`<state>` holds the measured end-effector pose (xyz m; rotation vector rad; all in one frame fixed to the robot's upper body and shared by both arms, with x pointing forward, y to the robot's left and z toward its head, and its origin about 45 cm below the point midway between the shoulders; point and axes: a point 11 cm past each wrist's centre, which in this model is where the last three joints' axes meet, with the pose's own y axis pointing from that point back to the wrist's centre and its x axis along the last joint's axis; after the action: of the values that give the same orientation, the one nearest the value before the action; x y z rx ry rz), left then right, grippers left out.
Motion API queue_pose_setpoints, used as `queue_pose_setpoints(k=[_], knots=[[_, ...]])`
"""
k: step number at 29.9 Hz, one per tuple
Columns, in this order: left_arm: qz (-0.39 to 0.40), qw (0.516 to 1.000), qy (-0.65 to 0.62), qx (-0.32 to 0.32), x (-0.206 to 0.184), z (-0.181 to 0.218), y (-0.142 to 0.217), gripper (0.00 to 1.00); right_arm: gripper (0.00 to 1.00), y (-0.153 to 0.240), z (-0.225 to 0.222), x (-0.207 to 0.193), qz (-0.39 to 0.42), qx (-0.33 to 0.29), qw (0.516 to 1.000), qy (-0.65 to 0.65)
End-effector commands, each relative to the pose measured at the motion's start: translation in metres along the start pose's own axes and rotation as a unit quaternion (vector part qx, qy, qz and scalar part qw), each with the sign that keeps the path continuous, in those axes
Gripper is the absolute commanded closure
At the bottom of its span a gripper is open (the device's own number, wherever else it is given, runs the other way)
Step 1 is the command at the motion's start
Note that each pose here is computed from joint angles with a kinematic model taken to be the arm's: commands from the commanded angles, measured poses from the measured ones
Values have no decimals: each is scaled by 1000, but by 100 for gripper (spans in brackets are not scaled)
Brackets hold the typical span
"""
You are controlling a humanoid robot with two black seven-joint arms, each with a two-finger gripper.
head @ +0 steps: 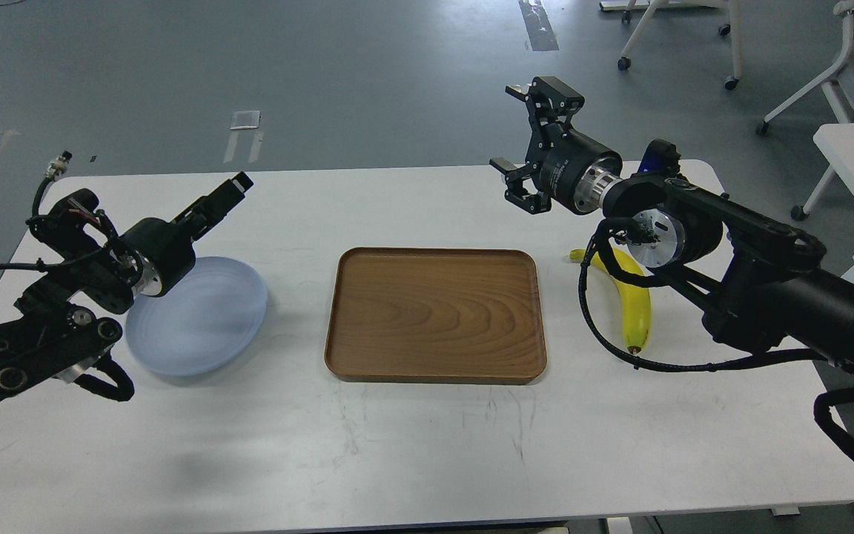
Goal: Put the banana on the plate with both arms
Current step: 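Lower the left gripper to the rim of the light blue plate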
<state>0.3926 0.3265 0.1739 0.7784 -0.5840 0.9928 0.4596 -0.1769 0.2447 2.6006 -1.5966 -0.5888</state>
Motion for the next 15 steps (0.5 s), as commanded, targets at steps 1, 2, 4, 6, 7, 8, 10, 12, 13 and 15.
queue_pose_setpoints(k=[1,2,4,6,7,8,10,12,13,15], knots=[[11,999,-40,32,13,-26,4,2,0,3,-2,7,7,1,1000,3],[18,998,-45,34,20,-27,4,2,0,4,-3,10,10,2,1000,4],[28,997,-53,37,26,-30,6,2,0,5,-4,12,12,1,1000,5],[39,996,-65,42,31,-35,10,2,0,5,-4,12,13,1,1000,6],[46,995,-74,53,36,-44,18,2,0,5,-4,13,13,1,1000,6],[49,994,-79,57,39,-48,22,2,0,5,-4,13,13,1,1000,6],[34,991,-109,65,38,-59,33,2,0,5,-5,13,14,2,1000,7],[17,989,-129,65,32,-65,39,2,0,4,-5,12,13,2,1000,7],[4,987,-143,66,28,-71,45,2,0,4,-5,12,13,2,1000,9],[-5,984,-159,80,24,-86,57,2,0,5,-5,13,13,3,1000,14]])
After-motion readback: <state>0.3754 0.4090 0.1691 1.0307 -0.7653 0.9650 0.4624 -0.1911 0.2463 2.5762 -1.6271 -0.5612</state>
